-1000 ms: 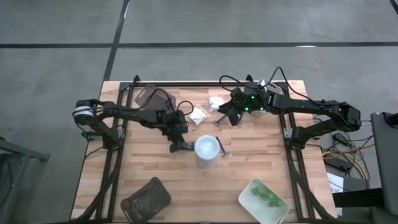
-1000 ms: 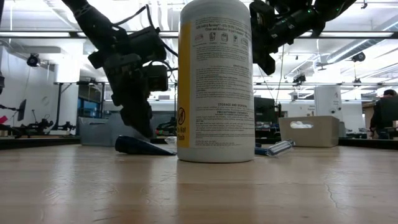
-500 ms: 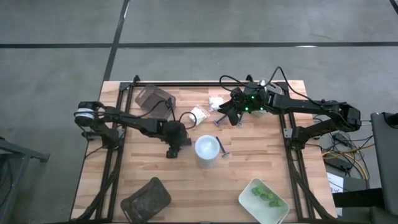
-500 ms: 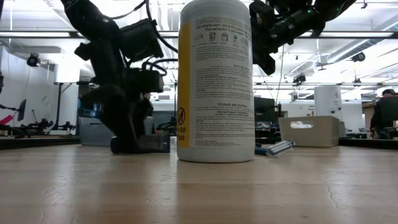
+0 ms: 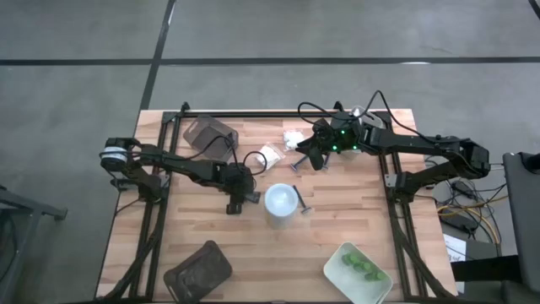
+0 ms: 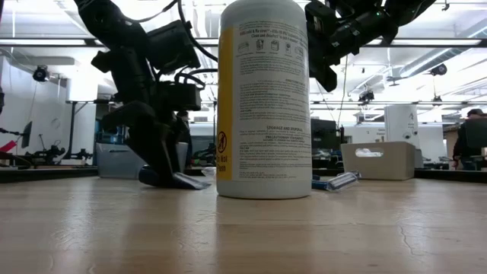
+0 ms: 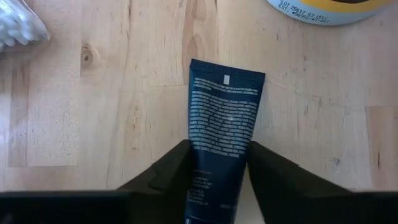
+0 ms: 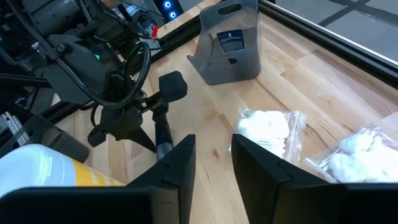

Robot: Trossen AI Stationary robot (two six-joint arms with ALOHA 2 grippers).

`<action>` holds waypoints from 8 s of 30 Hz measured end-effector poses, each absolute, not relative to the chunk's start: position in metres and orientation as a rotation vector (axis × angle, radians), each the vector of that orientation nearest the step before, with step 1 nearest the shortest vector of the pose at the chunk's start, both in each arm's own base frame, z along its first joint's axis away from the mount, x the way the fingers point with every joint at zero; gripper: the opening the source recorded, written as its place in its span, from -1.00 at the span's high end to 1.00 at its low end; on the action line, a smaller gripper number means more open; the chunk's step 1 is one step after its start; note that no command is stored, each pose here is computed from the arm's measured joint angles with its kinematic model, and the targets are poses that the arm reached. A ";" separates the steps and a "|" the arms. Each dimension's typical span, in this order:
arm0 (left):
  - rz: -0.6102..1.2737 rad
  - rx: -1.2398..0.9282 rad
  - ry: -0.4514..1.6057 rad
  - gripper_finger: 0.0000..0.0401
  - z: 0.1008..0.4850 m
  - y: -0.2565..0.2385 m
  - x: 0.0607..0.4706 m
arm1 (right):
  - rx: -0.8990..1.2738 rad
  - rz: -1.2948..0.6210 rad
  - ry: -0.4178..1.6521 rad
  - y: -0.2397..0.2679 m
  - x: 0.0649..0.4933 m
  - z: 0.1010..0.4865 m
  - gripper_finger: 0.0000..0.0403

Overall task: Pick & Place Travel size toiletries
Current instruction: Put the blue shave cream into the top black bin

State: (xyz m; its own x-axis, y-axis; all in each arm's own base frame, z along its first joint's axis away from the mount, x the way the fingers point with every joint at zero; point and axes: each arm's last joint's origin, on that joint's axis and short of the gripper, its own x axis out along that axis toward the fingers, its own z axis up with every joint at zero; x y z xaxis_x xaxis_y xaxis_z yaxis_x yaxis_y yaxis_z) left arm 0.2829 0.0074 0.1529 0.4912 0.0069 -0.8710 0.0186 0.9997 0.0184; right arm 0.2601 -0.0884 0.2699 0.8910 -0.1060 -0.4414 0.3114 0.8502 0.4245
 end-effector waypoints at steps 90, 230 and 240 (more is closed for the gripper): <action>0.587 -0.060 0.112 0.69 0.346 0.056 0.345 | 0.573 -0.329 -0.086 -0.098 0.268 0.312 0.43; 0.411 -0.175 0.297 0.98 0.342 0.084 0.218 | 0.356 -0.073 0.229 -0.089 0.267 0.290 -0.05; 0.535 -0.132 0.225 0.98 0.289 0.069 0.167 | 0.298 -0.068 0.231 -0.089 0.267 0.289 0.06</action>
State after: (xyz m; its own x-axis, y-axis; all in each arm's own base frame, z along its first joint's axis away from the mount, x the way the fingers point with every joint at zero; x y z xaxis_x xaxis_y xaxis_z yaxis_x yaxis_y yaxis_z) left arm 0.1667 0.0686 0.2894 0.8366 0.4893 -0.2462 -0.5183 0.8526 -0.0664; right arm 0.2672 -0.0887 0.2895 0.9714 -0.0320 -0.2355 0.0999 0.9540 0.2826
